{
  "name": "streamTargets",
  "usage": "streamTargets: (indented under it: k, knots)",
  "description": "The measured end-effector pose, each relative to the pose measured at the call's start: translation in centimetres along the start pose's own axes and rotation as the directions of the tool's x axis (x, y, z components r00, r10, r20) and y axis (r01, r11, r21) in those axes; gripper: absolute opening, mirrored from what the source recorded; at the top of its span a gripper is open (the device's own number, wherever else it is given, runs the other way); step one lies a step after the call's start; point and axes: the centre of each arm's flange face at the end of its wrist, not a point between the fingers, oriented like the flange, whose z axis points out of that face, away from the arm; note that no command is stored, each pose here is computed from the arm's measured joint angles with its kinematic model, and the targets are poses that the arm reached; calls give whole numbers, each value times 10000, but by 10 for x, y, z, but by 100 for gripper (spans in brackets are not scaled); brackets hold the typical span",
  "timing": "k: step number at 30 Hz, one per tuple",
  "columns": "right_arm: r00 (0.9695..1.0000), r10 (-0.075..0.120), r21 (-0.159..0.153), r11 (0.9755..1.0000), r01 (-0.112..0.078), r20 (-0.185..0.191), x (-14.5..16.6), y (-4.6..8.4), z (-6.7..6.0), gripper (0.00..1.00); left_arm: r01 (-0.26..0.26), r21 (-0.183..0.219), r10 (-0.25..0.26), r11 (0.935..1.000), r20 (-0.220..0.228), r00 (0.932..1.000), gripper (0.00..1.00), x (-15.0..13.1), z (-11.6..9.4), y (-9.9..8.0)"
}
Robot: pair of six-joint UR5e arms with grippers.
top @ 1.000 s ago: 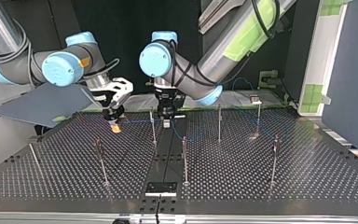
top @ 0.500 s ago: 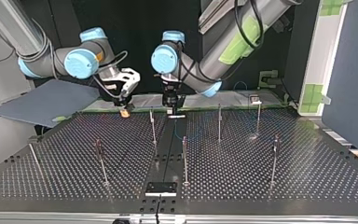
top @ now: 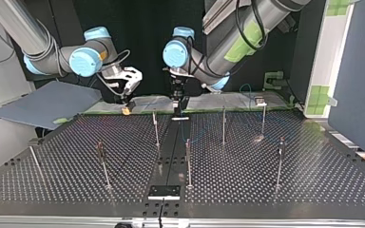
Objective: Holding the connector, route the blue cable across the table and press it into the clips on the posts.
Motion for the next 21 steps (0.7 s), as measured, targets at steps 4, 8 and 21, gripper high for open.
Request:
streamTargets:
  k: [4,8,21]
  knots:
    - [9999,-7,-66,10000,7,118,-9,5,5,0,185,373,-189,9991,123,9997,0,10,9,-5]
    - [10000,15,-113,9999,-14,76,-10,10,7,0,355,646,-379,9973,357,9986,0,6,16,-9]
    - [9999,137,-291,9995,-137,-33,-10,29,14,0,525,990,-569,9937,420,9975,0,4,36,-10]
